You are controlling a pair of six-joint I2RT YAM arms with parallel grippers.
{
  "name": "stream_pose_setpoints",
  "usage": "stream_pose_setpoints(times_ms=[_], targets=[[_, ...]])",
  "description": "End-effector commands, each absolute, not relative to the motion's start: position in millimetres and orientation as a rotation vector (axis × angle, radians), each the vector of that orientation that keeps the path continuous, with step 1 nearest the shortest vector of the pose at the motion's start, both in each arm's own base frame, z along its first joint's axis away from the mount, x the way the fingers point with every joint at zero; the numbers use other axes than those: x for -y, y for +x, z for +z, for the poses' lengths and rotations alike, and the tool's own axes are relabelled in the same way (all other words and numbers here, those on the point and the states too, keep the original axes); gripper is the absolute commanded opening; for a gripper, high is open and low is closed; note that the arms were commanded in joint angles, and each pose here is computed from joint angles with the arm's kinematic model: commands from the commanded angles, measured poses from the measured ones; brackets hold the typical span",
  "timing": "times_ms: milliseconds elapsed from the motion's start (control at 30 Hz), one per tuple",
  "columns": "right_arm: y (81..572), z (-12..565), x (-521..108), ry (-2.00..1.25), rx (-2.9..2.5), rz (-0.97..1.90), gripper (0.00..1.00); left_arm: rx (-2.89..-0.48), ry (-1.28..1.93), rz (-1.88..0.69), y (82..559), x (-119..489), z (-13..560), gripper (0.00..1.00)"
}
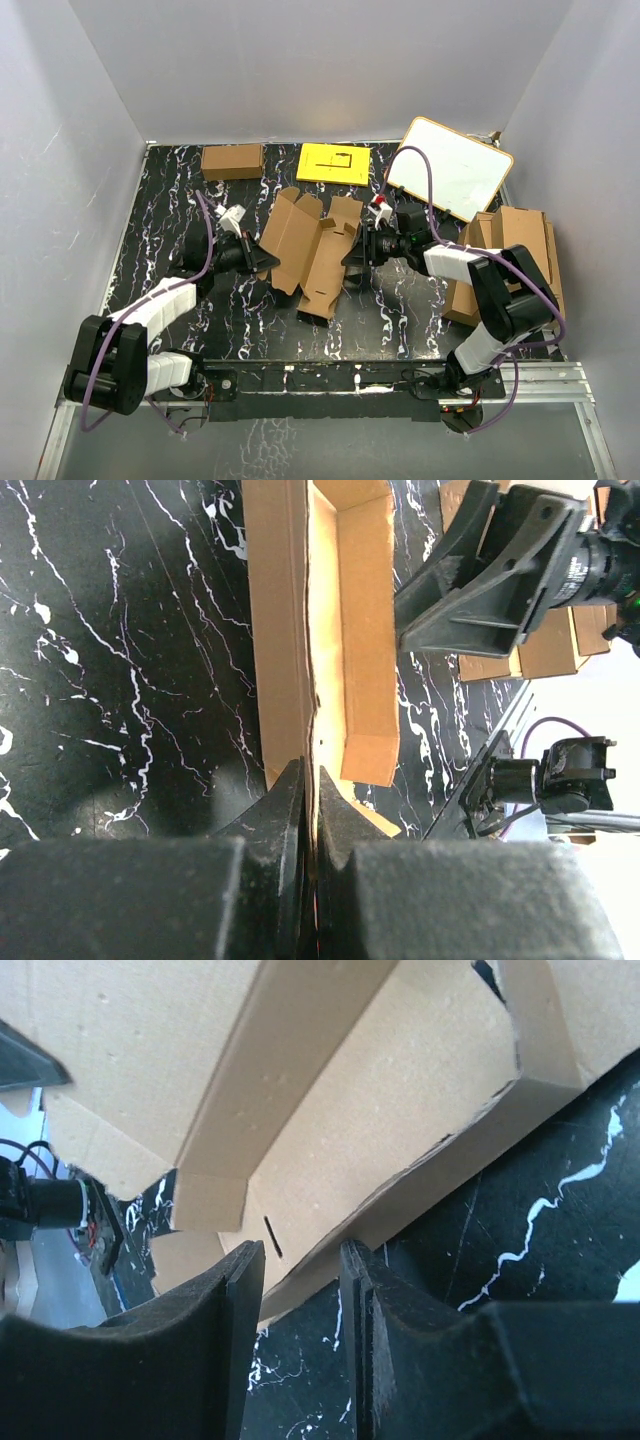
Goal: Fold the paper box
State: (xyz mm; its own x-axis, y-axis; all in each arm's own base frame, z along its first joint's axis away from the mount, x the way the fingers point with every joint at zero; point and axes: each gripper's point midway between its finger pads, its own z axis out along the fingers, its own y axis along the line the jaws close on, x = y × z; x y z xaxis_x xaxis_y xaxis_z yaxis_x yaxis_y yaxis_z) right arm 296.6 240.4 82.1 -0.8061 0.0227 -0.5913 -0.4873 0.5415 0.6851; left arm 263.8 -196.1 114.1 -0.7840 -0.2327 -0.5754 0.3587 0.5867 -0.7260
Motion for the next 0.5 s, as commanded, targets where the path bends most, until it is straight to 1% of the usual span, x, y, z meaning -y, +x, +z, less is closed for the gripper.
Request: stream_pose_setpoints(times_ms=[0,67,167,267,367,467], targets=[[308.0,84.2,-243.4,-0.438,-2.189,1.195,0.42,-2.142,0.192,-1.209,266.4,201.6,131.8,0.0],[306.1,83.7,-243.5,-0.473,-2.183,1.194,0.45,-2.154,0.223,-1.193,266.2,200.7,132.5,0.0],[303.8,87.0,-242.6,-0.585,-2.138,1.177,0.53,-2.18,0.275,-1.168,266.1,199.6,134.8,0.0],[299.2,92.8,-235.7,-0.815,-2.034,1.141,0.58,-2.221,0.329,-1.114,265.7,195.0,134.9,0.0],[296.2,101.4,-223.3,-0.956,-1.972,1.117,0.63,-2.242,0.401,-1.054,267.3,190.3,139.2,0.0],[297.8,117.4,-208.3,-1.008,-1.905,1.128,0.66,-2.251,0.516,-0.994,269.4,186.2,142.6,0.0]])
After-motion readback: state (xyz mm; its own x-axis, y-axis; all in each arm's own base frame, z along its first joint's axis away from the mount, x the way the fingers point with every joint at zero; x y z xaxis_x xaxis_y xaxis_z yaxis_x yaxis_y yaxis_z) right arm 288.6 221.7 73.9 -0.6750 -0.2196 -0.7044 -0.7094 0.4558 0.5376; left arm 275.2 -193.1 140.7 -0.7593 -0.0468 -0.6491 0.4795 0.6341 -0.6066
